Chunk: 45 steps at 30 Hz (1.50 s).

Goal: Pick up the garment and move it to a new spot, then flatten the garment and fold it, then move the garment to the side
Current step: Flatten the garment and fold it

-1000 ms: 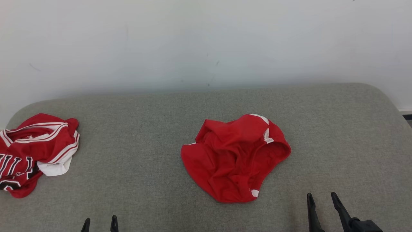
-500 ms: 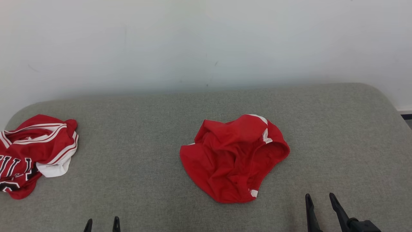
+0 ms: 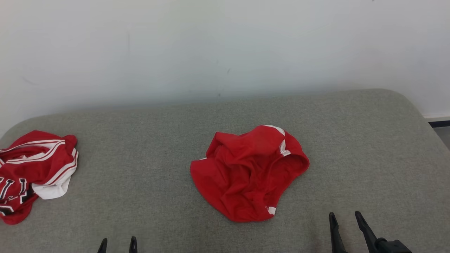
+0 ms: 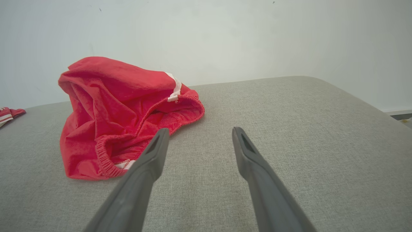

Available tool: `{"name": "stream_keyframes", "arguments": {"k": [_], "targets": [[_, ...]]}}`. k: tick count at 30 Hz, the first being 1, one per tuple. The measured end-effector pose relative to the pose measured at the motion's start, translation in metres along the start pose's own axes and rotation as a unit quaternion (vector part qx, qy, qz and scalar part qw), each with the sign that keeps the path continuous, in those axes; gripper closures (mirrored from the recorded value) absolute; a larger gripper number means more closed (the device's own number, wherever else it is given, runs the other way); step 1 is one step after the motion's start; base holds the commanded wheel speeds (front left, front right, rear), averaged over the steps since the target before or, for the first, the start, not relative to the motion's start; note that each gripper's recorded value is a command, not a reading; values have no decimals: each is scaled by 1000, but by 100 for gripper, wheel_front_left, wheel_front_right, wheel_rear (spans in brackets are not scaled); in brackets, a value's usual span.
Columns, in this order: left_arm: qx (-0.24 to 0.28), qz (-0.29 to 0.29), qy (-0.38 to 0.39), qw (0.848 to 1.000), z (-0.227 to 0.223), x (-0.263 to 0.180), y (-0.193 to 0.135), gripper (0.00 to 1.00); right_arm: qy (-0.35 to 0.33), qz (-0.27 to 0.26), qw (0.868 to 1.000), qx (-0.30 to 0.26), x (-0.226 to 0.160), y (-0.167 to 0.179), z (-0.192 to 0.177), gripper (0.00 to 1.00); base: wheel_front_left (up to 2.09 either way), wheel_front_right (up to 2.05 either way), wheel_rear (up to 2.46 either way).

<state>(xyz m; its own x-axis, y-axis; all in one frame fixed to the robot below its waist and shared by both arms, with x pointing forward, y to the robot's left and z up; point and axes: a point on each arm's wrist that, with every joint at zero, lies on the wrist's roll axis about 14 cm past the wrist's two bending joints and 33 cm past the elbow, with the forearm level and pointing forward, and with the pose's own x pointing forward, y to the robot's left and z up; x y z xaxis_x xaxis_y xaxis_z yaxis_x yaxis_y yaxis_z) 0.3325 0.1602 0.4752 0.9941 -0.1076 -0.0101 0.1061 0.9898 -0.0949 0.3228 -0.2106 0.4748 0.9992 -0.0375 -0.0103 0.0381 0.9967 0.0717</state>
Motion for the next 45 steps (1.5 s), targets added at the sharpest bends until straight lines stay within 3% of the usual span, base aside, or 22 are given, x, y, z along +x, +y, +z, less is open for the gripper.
{"name": "stream_keyframes", "arguments": {"k": [4, 9, 17, 25, 37, 39, 40, 45], "targets": [[-6, -41, 11, 999, -7, 8, -24, 0, -1, -8, 1000, 4, -3, -4, 1, 0, 0, 0, 0], [1, -132, 25, 991, -8, 30, -73, 0, -1, -26, 1000, 9, -11, -14, 0, 0, 0, 0, 0], [33, -311, 91, 945, -25, 43, -175, 0, -3, -76, 997, 11, -29, -42, 0, 0, 0, 0, 0], [81, -370, 154, 912, -55, 58, -212, 0, -1, -118, 993, 16, -45, -64, -1, 0, 0, 0, 0], [128, -371, 236, 889, -102, 80, -227, 0, 12, -160, 987, 21, -57, -83, -6, 0, 0, 0, 0], [129, -368, 239, 889, -104, 83, -228, 70, 14, -161, 987, 21, -56, -84, -7, 0, 0, 0, 0], [128, -364, 237, 891, -103, 86, -228, 100, 15, -160, 987, 22, -56, -84, -7, 0, 0, 0, 0], [96, -362, 219, 901, -91, 94, -237, 100, 12, -155, 988, 24, -52, -81, -6, 0, 0, 0, 0]]}}
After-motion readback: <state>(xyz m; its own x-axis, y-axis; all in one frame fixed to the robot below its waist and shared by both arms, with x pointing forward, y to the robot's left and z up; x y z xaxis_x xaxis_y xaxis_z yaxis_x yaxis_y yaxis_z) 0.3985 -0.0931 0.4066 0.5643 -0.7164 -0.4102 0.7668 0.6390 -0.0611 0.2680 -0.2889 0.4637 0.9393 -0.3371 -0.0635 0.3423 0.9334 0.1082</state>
